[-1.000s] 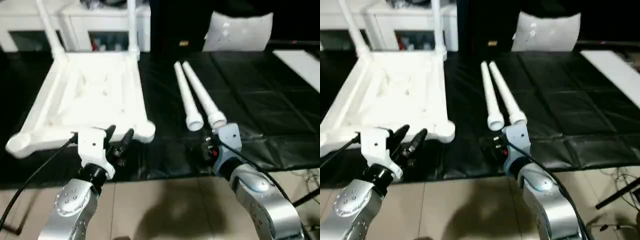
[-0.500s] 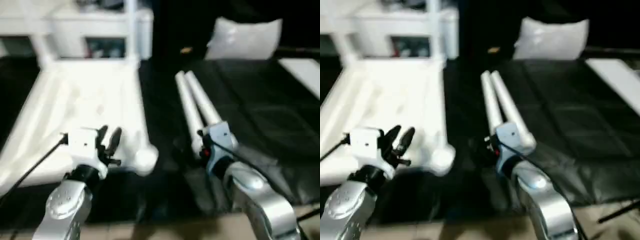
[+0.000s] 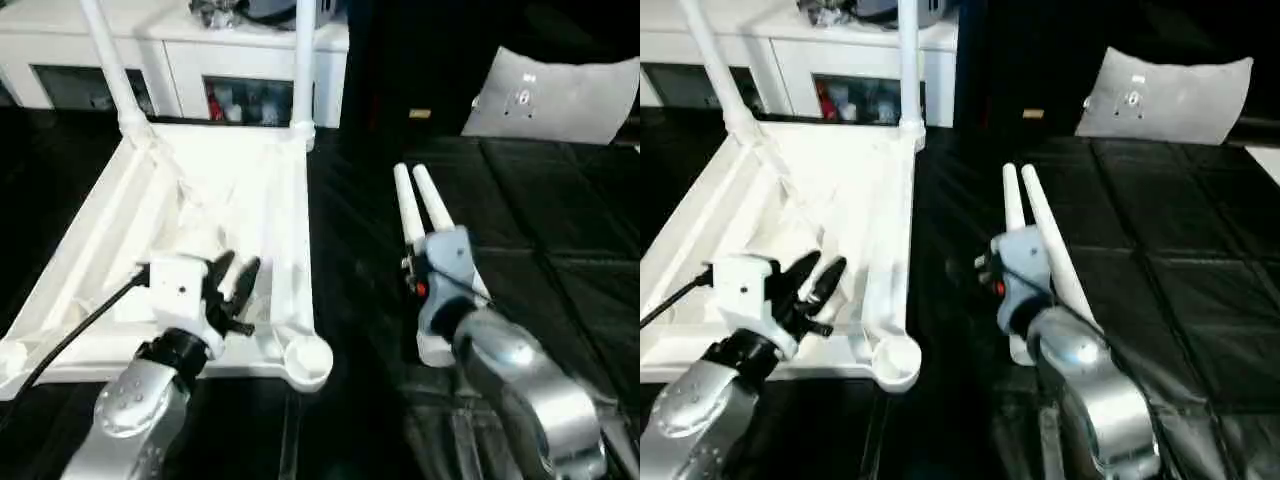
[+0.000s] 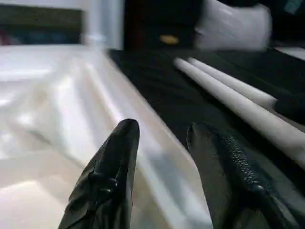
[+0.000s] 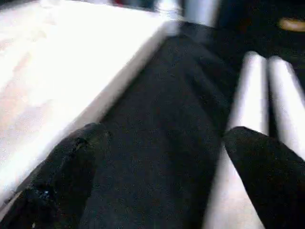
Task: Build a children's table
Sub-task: Move to table, then pick table leg
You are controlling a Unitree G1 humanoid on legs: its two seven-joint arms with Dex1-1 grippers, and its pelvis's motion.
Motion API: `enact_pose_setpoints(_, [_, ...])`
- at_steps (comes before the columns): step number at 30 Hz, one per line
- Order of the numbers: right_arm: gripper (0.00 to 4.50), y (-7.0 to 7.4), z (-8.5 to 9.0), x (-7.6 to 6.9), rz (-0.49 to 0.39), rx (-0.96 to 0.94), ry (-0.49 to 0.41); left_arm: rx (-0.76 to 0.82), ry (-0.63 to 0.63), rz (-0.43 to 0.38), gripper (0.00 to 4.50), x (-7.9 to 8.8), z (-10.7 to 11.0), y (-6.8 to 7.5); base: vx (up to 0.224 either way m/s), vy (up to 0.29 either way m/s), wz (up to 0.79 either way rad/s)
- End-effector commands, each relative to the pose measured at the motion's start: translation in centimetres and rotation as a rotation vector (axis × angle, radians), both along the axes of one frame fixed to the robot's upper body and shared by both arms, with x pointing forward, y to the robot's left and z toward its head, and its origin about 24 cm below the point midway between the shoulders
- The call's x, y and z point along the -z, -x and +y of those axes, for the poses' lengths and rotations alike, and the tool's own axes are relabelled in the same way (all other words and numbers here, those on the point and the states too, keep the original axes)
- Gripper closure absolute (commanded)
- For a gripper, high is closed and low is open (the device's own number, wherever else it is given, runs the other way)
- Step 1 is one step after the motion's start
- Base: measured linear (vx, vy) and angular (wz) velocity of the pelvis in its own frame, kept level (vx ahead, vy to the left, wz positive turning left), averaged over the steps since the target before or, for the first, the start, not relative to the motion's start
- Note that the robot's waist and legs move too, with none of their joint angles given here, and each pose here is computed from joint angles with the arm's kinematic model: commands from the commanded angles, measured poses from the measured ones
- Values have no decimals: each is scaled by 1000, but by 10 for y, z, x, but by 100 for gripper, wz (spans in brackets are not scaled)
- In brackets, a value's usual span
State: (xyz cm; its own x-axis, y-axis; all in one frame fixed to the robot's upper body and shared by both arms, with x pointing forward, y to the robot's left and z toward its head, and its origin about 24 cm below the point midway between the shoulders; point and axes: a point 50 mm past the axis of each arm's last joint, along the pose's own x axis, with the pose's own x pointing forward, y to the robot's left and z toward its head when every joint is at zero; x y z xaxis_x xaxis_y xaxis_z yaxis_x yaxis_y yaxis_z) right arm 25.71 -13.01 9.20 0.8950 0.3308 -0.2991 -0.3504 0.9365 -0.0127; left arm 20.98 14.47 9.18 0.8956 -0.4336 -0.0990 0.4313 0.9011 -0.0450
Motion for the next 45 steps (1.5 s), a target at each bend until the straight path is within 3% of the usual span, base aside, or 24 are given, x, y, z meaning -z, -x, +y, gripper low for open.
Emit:
enact_pose_setpoints(1, [0,-5,-11,4,81,69,65,103,-6,8,226,-6,-6,3,-82,-11,4])
enact_pose_setpoints(3, [0,-8,-13,10,174,88,126,201,-20,27,226,-9,-8,6,-94,-20,3])
enact_pose_setpoints(6, [0,-12,-15,14,238,146,155,281,-22,43,226,-13,-9,9,-82,-23,-5])
enact_pose_setpoints(10, [0,-18,-15,17,294,181,142,361,-15,62,226,-17,-12,13,-16,-5,-2])
enact_pose_setpoints(11, [0,-26,-9,22,361,155,94,445,-10,98,226,-20,-16,18,0,0,0])
enact_pose_setpoints(14, [0,-36,-3,25,424,135,45,523,-19,129,226,-21,-19,23,0,0,0])
enact_pose_setpoints(20, [0,-42,-5,28,470,156,51,533,-19,138,226,-23,-19,22,0,0,0])
enact_pose_setpoints(24, [0,-47,-4,31,545,146,5,549,-41,164,226,-22,-18,23,0,0,0])
enact_pose_setpoints(34, [85,-49,-4,37,612,113,-52,535,-67,174,219,-19,-18,20,0,0,0])
enact_pose_setpoints(41, [130,-53,-6,32,596,115,-76,505,-92,163,219,-20,-15,17,0,0,0])
enact_pose_setpoints(45, [180,-53,-7,29,577,81,-90,468,-133,141,219,-19,-13,12,0,0,0])
